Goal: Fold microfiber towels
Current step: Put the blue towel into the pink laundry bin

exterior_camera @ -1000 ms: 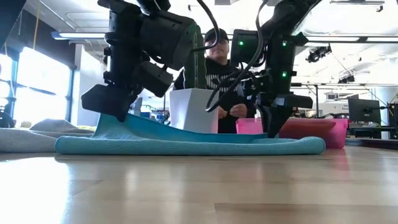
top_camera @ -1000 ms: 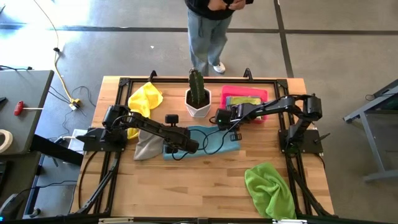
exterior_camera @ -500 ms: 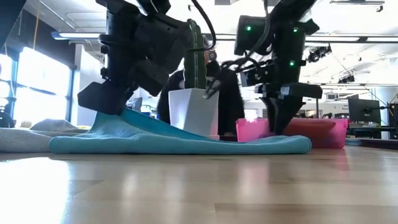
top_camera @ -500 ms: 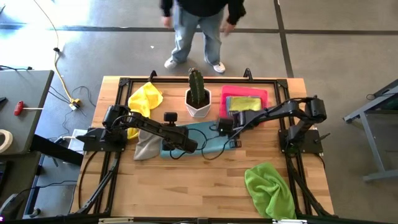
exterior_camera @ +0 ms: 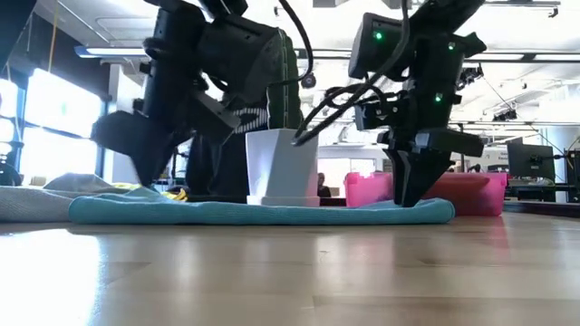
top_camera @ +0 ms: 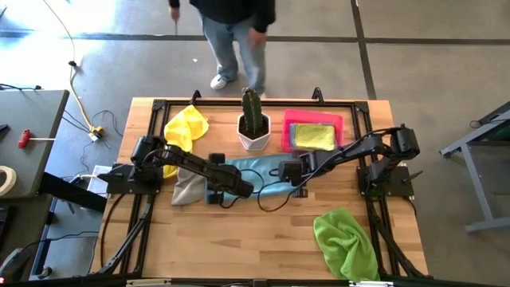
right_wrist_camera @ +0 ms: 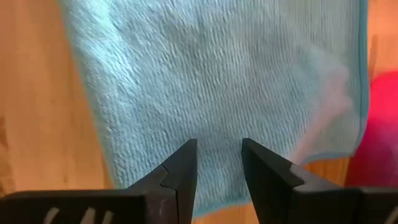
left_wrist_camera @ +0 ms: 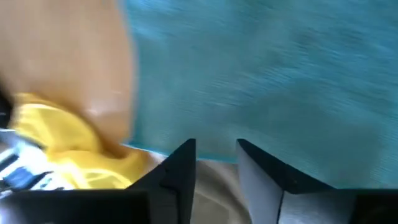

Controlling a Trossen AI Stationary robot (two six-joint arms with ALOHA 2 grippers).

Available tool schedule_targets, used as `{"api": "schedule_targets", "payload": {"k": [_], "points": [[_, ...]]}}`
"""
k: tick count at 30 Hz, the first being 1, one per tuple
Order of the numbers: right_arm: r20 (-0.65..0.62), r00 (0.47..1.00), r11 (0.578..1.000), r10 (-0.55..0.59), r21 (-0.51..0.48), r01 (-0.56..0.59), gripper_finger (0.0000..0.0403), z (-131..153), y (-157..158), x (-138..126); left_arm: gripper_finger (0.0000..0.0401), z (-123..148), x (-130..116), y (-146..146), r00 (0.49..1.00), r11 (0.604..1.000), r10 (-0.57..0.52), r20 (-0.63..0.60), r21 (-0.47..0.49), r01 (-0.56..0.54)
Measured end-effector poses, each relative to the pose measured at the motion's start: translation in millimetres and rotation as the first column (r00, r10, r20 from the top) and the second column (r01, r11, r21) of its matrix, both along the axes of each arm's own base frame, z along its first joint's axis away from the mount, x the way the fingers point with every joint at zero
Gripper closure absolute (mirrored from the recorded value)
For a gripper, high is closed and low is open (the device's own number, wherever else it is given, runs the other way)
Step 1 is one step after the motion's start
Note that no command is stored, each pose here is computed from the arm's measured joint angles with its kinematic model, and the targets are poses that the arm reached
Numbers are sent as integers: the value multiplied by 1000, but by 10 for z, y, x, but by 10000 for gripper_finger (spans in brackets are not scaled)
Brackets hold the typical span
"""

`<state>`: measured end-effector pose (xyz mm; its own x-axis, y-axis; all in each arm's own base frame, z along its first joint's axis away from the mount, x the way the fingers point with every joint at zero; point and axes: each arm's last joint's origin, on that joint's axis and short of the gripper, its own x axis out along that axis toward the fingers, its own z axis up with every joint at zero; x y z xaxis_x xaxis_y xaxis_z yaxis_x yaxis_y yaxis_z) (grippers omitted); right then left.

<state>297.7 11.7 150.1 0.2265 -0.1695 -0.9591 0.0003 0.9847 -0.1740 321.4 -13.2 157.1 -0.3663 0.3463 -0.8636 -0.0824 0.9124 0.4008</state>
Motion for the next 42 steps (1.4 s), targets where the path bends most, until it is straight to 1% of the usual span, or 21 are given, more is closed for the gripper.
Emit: {"api": "schedule_targets", "payload": {"k": [3, 5, 8, 12, 16, 20, 22, 25, 26, 28, 31, 35, 38, 40, 42], "points": [[-1, 1000, 1000, -6, -4, 6, 283, -44, 19, -29, 281, -12, 0, -108, 1000, 997, 7, 2, -82, -7], [-14, 1000, 1000, 3, -5, -3, 283, -80, 45, -62, 279, -22, 18, -187, 999, 995, -26, 27, -92, 28], [-13, 1000, 1000, -1, -6, 1, 283, -122, 93, -93, 279, -87, 61, -294, 991, 991, -90, 99, -93, 100], [-14, 1000, 1000, 1, -10, -1, 283, -135, 179, -119, 281, -178, 71, -391, 980, 985, -121, 161, -101, 138], [-24, 999, 999, 33, -13, -33, 283, -137, 273, -140, 281, -253, 55, -460, 971, 982, -112, 210, -129, 141], [-46, 999, 999, 21, -33, -22, 283, -140, 313, -175, 282, -258, 48, -585, 968, 980, -79, 240, -158, 119], [-56, 998, 999, 11, -38, -13, 283, -142, 318, -188, 282, -263, 48, -680, 964, 971, -69, 256, -203, 123], [-55, 998, 999, -6, -35, 4, 283, -141, 317, -191, 282, -271, 50, -823, 959, 944, -61, 278, -295, 146], [-57, 998, 999, -8, -31, 7, 283, -142, 317, -192, 282, -270, 56, -872, 954, 937, -65, 292, -312, 160], [-73, 997, 1000, -5, -13, 4, 283, -120, 319, -218, 282, -233, 76, -962, 946, 932, -88, 313, -310, 189], [-98, 995, 1000, -23, 14, 24, 283, -39, 309, -294, 282, -142, 120, -1040, 944, 937, -117, 309, -282, 209], [-92, 989, 993, -112, 14, 114, 283, 161, 258, -423, 282, 43, 190, -1088, 928, 933, -169, 333, -249, 259], [-70, 985, 986, -160, 25, 162, 283, 279, 251, -496, 282, 34, 148, -1071, 938, 929, -198, 285, -249, 272], [-61, 986, 987, -157, 31, 159, 283, 345, 253, -539, 282, 41, 126, -1067, 938, 927, -230, 261, -236, 293], [-28, 987, 987, -158, 38, 159, 283, 423, 254, -570, 282, 43, 126, -1066, 932, 928, -249, 263, -212, 307]]}}
